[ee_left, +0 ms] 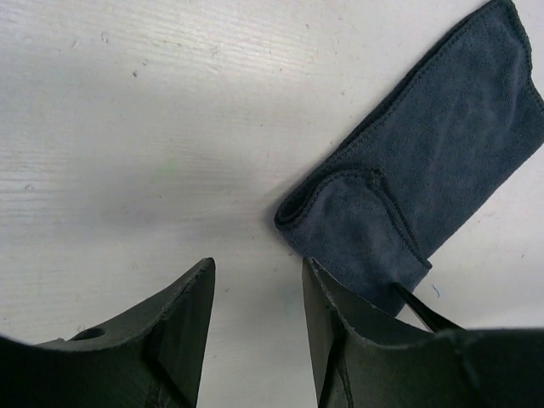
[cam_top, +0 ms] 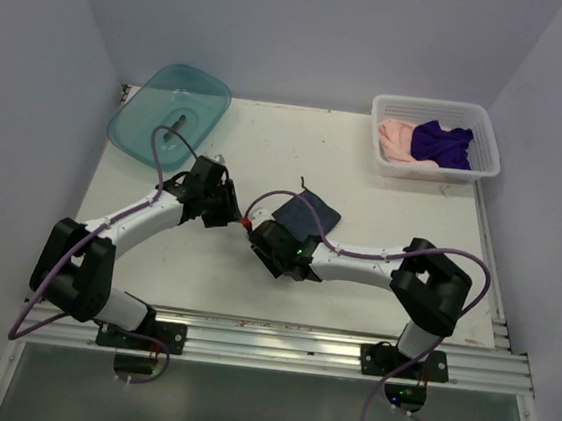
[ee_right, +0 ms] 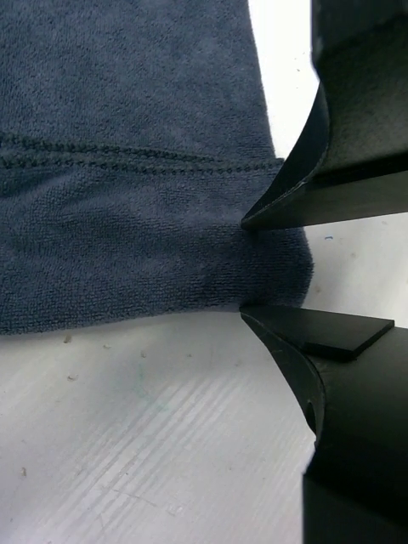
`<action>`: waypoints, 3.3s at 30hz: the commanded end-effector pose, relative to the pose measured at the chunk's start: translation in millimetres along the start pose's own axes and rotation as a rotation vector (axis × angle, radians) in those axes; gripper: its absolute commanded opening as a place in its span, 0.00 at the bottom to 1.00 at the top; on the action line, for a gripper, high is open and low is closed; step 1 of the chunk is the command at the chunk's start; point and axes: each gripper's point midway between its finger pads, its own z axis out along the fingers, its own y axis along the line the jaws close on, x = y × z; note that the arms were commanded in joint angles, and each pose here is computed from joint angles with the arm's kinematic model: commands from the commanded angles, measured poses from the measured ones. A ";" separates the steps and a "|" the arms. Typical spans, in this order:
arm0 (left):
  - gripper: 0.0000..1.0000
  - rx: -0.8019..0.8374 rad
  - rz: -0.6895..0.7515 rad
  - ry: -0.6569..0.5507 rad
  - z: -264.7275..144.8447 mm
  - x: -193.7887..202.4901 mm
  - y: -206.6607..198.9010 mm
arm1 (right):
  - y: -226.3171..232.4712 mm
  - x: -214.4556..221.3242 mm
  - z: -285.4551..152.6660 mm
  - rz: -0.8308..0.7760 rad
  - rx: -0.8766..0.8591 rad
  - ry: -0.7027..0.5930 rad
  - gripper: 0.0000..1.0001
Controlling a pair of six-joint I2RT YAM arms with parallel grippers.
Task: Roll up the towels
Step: Roll the towel
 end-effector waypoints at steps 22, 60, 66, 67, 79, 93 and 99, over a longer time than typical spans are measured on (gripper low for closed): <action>0.56 0.248 -0.060 0.136 17.2 42.0 -29.9 | 23.5 -19.7 -7.5 0.044 -0.149 -0.103 0.00; 0.00 0.165 -0.136 0.136 32.7 55.4 -26.3 | 0.5 -37.3 -27.1 0.088 -0.116 -0.173 0.54; 0.00 0.163 -0.148 0.132 29.0 51.5 -29.5 | 23.6 -45.5 -19.8 -0.031 -0.091 -0.183 0.52; 0.00 0.163 -0.150 0.131 29.5 50.6 -29.7 | 25.5 -46.2 -18.5 -0.047 -0.078 -0.184 0.52; 0.00 0.162 -0.147 0.147 29.5 53.6 -29.8 | 44.6 -38.5 13.9 -0.067 -0.062 -0.172 0.40; 0.54 0.231 -0.152 0.077 0.4 32.1 -38.1 | 43.4 -51.0 -2.1 0.161 -0.360 -0.172 0.00; 0.55 0.211 -0.163 0.031 -9.9 24.0 -31.3 | 50.4 -48.7 -7.6 0.287 -0.581 -0.095 0.00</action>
